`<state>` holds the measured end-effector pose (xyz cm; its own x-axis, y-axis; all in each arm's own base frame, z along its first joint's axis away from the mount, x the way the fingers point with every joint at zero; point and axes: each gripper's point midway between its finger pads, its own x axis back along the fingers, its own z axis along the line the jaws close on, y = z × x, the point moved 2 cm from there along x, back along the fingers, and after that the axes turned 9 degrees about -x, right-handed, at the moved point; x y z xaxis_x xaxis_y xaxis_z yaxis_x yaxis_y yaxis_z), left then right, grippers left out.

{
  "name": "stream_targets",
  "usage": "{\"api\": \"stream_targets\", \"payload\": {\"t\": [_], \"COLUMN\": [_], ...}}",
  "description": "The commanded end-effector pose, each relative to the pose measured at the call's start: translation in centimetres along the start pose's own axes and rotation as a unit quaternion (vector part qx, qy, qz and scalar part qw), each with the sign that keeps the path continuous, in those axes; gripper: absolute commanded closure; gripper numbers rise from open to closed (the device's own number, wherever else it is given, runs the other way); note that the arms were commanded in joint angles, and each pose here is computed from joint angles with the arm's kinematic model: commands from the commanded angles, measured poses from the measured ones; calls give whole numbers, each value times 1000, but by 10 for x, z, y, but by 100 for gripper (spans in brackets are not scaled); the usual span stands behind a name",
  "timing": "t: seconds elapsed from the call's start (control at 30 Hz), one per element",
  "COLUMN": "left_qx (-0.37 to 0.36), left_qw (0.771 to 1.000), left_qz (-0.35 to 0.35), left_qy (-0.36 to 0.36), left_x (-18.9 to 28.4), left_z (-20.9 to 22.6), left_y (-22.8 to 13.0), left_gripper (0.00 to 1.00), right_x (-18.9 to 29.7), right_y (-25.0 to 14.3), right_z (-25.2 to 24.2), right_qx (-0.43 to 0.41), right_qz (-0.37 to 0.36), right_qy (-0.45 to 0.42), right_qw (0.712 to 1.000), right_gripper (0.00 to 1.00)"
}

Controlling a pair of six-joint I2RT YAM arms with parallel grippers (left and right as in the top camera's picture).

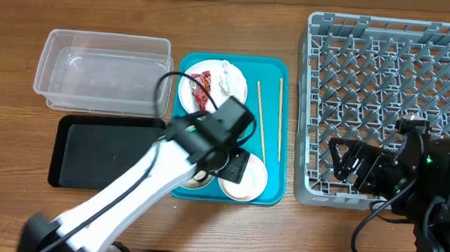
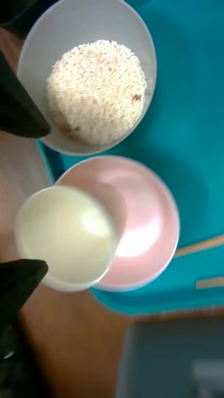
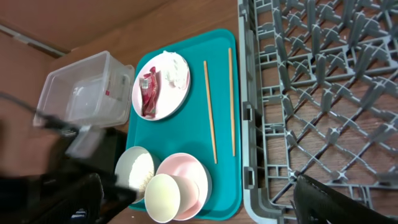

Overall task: Sort waste into correct bins and load items into the dishwasher
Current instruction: 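Grasp the white cup on the teal tray with the left gripper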

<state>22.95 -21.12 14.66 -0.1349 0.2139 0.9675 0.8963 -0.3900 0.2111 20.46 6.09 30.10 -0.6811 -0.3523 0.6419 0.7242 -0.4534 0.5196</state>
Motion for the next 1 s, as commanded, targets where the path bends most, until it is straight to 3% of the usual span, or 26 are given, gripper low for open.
{"api": "stream_targets", "payload": {"t": [0.0, 0.2, 0.33, 0.5, 0.67, 0.8, 0.97], "left_qx": [31, 33, 33, 53, 45, 9, -15], "left_qw": [998, 998, 998, 998, 986, 930, 844], "left_qz": [18, 49, 48, 19, -36, -95, -139], "left_qy": [52, 9, 4, -30, -157, -356, -518], "left_x": [-31, -53, -45, -2, 46, 93, 137], "left_z": [16, 1, 2, 6, 3, -7, -4], "left_y": [5, 3, 5, 19, 36, 52, 54], "left_gripper": [45, 66, 94, 96, 96, 96, 96], "right_x": [7, 7, 7, 7, 7, 7, 18], "right_y": [4, 3, 3, 3, 4, 4, -14], "right_z": [2, 1, 1, 1, 2, 16, 68], "right_qx": [-5, -6, -6, -6, -5, 24, 126], "right_qz": [-13, -10, -10, -10, -12, -6, 54], "right_qy": [-3, -5, -4, -5, -3, 39, 216], "right_qw": [1000, 1000, 1000, 1000, 1000, 999, 967], "right_gripper": [0, 0, 0, 0, 0, 0, 0]}}
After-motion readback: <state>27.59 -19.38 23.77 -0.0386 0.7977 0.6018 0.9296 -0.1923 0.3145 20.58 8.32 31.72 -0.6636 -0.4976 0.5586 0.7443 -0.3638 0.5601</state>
